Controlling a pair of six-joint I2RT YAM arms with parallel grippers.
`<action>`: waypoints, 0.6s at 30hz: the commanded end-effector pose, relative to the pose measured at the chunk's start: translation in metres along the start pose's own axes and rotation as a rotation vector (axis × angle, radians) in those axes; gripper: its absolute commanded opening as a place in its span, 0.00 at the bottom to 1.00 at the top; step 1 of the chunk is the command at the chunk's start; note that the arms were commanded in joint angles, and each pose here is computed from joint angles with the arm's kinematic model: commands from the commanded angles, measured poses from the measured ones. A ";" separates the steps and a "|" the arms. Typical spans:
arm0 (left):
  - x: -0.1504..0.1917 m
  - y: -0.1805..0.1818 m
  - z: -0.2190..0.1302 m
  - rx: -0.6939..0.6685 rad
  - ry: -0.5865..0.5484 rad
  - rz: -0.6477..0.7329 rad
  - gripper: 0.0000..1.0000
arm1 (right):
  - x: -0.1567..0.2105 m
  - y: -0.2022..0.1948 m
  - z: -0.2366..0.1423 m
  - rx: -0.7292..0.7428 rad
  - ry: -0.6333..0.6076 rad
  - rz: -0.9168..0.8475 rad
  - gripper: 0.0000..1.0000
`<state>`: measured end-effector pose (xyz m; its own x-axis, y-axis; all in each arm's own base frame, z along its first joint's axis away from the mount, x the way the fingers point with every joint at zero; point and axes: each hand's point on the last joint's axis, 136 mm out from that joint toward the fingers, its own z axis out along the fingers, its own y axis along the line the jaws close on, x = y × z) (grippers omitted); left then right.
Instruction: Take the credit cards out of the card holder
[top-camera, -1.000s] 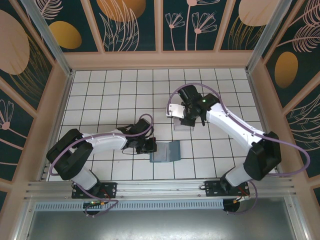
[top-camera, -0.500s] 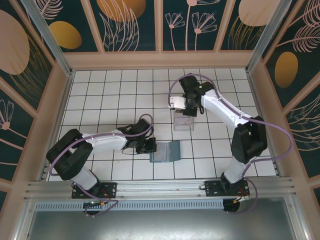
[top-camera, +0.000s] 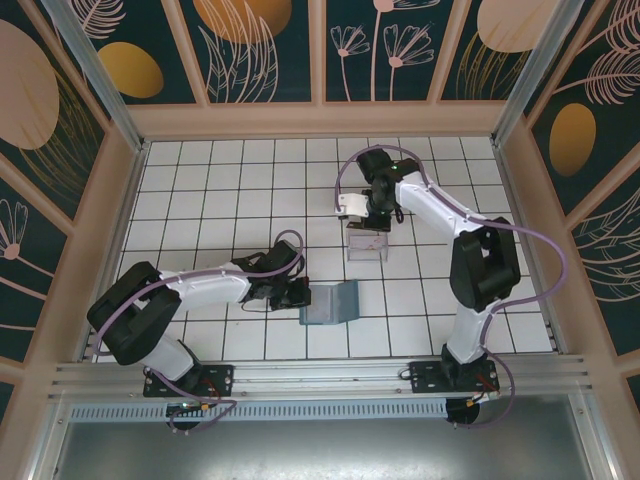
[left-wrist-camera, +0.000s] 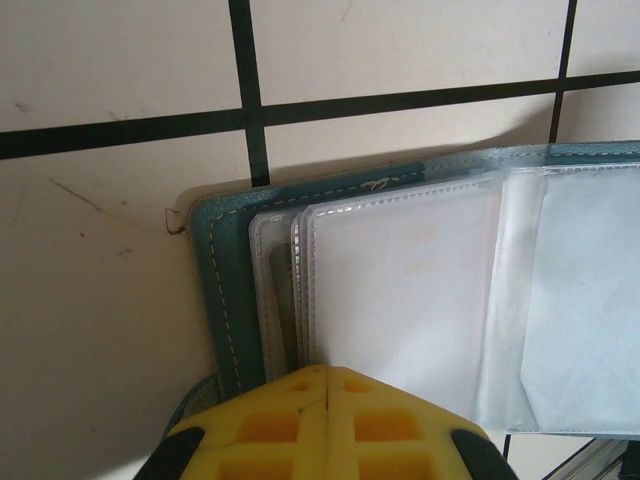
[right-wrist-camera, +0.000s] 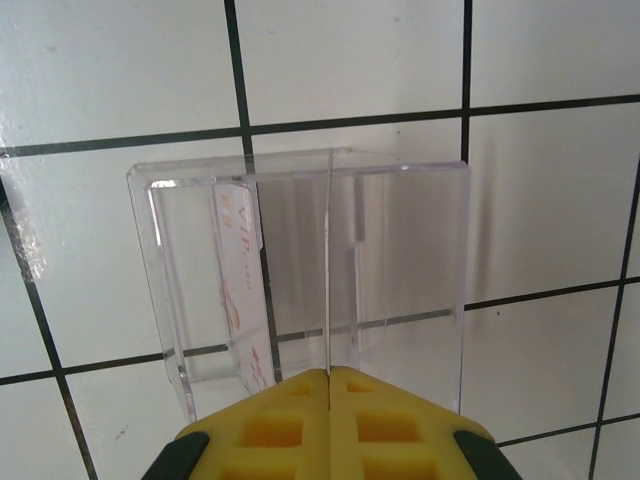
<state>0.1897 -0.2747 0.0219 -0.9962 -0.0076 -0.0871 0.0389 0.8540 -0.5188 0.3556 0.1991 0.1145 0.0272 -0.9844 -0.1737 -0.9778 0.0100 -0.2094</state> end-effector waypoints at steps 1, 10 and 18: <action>0.011 0.024 0.002 -0.080 0.017 -0.033 0.02 | 0.000 0.007 0.007 -0.068 -0.010 -0.002 0.00; 0.011 0.023 0.002 -0.078 0.017 -0.028 0.02 | 0.006 0.000 -0.006 -0.025 -0.012 0.031 0.00; 0.011 0.021 0.004 -0.072 0.023 -0.023 0.02 | 0.014 -0.003 -0.019 0.027 0.031 0.025 0.00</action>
<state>0.1891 -0.2740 0.0221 -0.9960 -0.0093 -0.0892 0.0387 0.8527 -0.5210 0.3585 0.1887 0.1141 -0.0016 -0.9869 -0.1611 -0.9788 0.0345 -0.2021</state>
